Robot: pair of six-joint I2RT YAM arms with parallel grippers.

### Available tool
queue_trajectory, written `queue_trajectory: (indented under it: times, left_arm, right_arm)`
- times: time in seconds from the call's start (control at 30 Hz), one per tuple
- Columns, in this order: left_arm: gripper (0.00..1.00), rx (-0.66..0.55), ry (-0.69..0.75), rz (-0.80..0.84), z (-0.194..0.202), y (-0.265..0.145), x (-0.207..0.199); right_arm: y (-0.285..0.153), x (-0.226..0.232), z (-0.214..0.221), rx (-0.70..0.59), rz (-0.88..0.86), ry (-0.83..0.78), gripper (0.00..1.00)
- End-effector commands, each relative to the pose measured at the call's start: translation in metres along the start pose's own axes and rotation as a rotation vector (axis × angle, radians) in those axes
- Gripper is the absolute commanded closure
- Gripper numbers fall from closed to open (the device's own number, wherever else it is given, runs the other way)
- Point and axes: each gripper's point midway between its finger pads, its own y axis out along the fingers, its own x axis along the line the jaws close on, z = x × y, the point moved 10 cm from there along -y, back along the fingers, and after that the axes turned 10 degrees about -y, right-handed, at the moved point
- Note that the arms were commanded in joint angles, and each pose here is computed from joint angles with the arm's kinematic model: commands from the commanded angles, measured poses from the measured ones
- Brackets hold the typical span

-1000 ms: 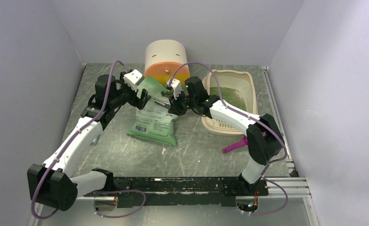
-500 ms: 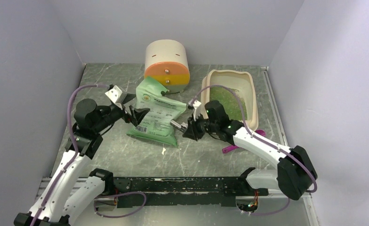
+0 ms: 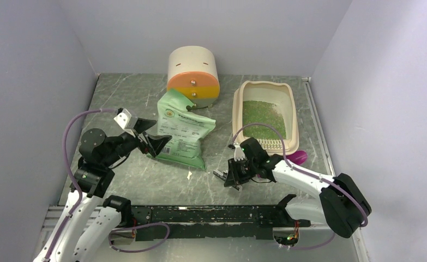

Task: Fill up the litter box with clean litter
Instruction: Place the clamp at the center of the board.

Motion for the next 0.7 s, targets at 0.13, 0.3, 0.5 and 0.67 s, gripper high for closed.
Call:
queue_trajectory:
  times: [0.13, 0.3, 0.5, 0.67]
  left_arm:
    - [0.07, 0.025, -0.020, 0.013, -0.004, -0.005, -0.005]
    - [0.07, 0.025, -0.018, 0.013, -0.004, -0.005, -0.006]
    - [0.07, 0.041, -0.004, 0.000, -0.003, -0.006, -0.004]
    - [0.07, 0.063, -0.008, -0.035, 0.001, -0.006, 0.000]
  right_arm:
    - [0.003, 0.000, 0.002, 0.033, 0.044, 0.058, 0.73]
    - [0.006, -0.004, 0.001, 0.067, 0.122, 0.082, 0.52]
    - [-0.012, 0.001, -0.019, -0.020, 0.252, 0.071, 0.44]
    - [-0.038, 0.023, -0.057, -0.211, 0.188, -0.056, 0.41]
